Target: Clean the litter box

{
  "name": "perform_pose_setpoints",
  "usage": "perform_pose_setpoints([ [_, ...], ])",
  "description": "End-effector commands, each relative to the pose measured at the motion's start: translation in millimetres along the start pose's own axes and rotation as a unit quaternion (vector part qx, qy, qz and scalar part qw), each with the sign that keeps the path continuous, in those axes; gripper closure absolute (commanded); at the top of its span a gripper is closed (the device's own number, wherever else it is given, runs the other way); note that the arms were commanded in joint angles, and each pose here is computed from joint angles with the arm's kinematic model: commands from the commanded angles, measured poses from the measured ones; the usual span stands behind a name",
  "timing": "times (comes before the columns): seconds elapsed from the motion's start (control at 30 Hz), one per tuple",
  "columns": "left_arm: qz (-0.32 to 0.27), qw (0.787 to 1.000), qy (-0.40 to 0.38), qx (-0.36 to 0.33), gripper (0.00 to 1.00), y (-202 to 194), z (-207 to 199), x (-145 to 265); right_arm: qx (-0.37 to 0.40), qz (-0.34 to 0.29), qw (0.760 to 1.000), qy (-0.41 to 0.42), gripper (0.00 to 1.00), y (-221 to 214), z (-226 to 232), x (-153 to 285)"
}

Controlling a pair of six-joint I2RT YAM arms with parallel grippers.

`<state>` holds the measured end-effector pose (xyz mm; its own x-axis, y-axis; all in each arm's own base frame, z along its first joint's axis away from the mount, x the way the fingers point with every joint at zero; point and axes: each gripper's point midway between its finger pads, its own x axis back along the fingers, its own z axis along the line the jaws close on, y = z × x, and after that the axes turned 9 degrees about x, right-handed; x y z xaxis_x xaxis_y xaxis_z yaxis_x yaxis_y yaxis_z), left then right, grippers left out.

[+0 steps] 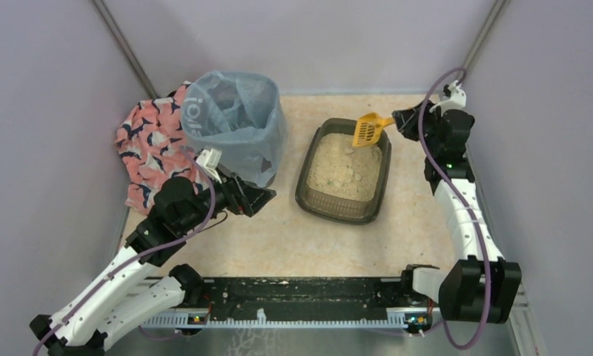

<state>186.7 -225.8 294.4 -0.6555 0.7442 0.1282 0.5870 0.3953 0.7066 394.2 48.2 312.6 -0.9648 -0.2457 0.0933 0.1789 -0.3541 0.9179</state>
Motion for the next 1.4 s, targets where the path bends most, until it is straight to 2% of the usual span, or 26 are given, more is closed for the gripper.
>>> perform_pose_setpoints([
  [0.0, -0.004, 1.000, 0.004, -0.006, 0.01, 1, 2, -1, 0.032, 0.000, 0.998, -0.053, 1.00, -3, -20, -16],
  [0.23, 0.010, 1.000, 0.017, -0.017, 0.01, -3, 10, -14, 0.046, 0.032, 0.996, -0.067, 1.00, -39, -21, -44],
  [0.63, 0.004, 0.999, 0.035, -0.020, 0.01, -5, 20, -14, 0.055, 0.041, 0.994, -0.088, 1.00, -55, -35, -60],
  [1.03, 0.013, 0.999, 0.040, -0.020, 0.01, -10, 25, -21, 0.007, 0.082, 0.996, -0.021, 1.00, -99, -24, -80],
  [1.37, 0.019, 0.999, 0.039, -0.013, 0.01, -15, 28, -24, -0.058, 0.114, 0.991, 0.046, 1.00, -144, -9, -77],
])
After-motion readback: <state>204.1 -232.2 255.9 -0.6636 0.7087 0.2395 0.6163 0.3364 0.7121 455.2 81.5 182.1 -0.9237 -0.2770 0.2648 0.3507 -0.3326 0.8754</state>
